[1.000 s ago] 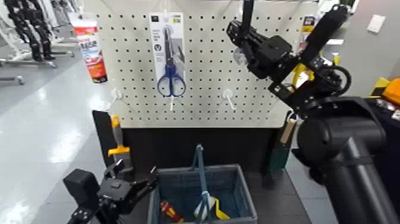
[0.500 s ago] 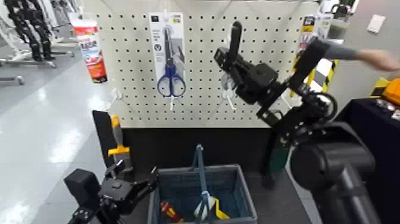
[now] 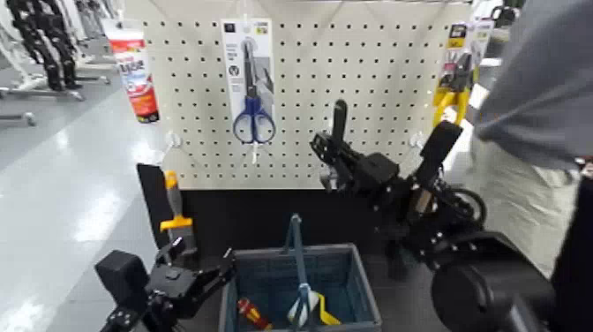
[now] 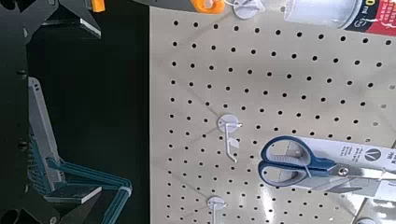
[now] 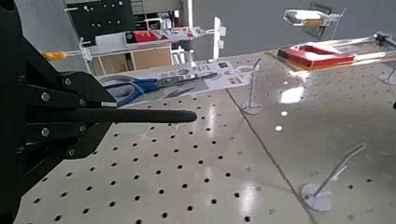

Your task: Put the black wrench into the crate.

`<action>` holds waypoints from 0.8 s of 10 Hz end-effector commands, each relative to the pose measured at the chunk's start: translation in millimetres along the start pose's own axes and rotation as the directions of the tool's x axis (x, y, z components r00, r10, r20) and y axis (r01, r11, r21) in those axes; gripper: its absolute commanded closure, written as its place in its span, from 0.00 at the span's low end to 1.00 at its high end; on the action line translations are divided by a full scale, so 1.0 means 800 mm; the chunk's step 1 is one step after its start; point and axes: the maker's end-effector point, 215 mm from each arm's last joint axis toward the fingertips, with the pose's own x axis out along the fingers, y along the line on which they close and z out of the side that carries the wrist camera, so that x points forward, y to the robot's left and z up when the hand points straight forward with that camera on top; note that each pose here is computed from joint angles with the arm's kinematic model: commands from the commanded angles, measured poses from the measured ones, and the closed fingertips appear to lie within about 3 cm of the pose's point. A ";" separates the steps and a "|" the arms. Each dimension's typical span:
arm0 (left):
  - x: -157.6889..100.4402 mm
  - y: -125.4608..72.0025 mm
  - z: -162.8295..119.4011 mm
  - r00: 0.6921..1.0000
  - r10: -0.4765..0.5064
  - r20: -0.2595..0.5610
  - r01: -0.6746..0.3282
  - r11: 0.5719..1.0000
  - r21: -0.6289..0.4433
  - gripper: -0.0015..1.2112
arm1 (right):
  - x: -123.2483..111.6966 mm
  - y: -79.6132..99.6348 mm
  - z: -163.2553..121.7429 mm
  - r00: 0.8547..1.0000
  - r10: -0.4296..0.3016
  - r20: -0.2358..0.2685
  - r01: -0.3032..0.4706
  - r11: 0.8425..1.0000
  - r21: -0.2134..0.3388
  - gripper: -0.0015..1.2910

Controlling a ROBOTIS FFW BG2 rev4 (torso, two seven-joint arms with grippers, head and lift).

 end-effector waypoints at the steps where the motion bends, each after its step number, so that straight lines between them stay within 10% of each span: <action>1: -0.003 0.003 -0.001 1.000 0.004 -0.004 -0.004 1.000 0.001 0.11 | -0.032 -0.012 -0.048 0.997 -0.048 -0.068 0.052 0.997 0.061 0.96; 8: -0.002 0.002 -0.002 1.000 0.001 -0.008 -0.001 1.000 0.001 0.11 | -0.087 -0.021 -0.135 0.971 -0.103 -0.214 0.136 0.980 0.146 0.96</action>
